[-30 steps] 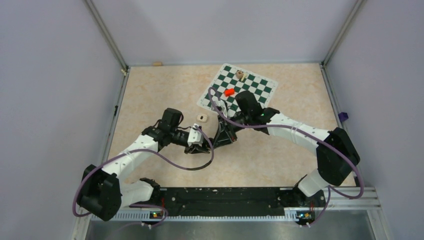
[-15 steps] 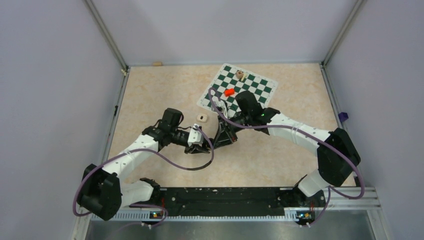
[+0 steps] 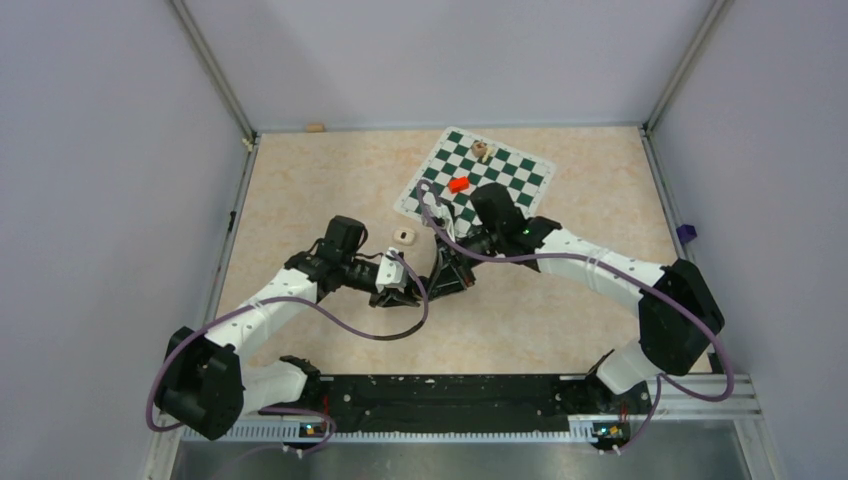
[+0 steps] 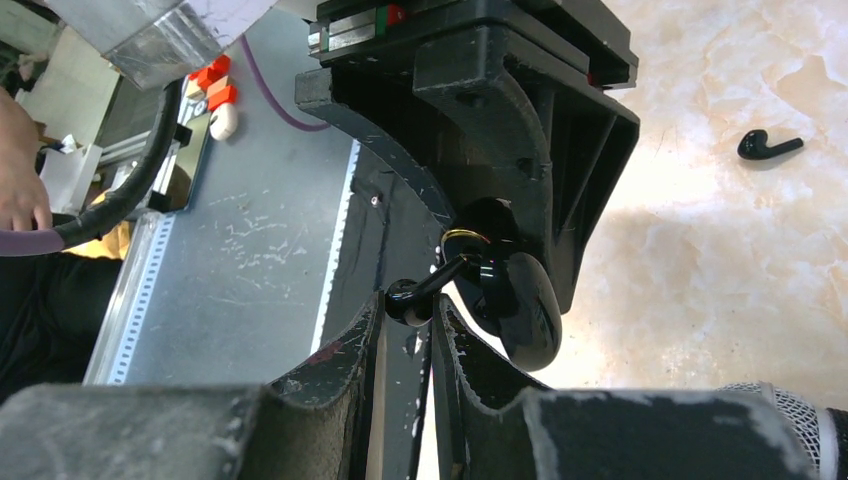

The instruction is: Insert the wireless bluetooth earbuds into the charging case

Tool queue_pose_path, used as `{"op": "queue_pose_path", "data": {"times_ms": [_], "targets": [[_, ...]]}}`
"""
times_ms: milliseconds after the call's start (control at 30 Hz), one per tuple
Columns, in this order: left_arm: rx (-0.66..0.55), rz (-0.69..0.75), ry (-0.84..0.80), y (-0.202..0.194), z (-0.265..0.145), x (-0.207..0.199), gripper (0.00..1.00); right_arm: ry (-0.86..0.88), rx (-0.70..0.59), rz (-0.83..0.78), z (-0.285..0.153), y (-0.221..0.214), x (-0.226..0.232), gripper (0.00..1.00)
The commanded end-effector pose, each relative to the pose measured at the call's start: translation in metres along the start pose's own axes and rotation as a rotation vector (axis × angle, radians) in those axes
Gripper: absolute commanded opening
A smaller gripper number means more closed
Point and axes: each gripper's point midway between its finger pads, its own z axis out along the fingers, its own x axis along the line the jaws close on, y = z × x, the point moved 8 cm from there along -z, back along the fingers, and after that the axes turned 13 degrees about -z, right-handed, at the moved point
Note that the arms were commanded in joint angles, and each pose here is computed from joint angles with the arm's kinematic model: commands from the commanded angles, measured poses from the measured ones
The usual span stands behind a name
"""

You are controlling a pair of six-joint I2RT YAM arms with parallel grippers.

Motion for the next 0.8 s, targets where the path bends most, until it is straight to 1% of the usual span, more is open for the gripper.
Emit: {"op": "queue_pose_path", "data": {"times_ms": [0,400,767], "targets": [[-0.035,0.063,-0.003,0.016,-0.001,0.005,0.0,0.001,0.021,-0.063,0.006,0.003,0.006,0.0],[-0.039,0.069,-0.02,0.016,-0.001,0.002,0.0,-0.046,0.047,-0.067,0.01,0.005,-0.001,0.0],[-0.03,0.082,-0.051,0.013,0.002,-0.002,0.0,-0.042,0.041,-0.052,0.012,0.011,-0.005,0.0]]}}
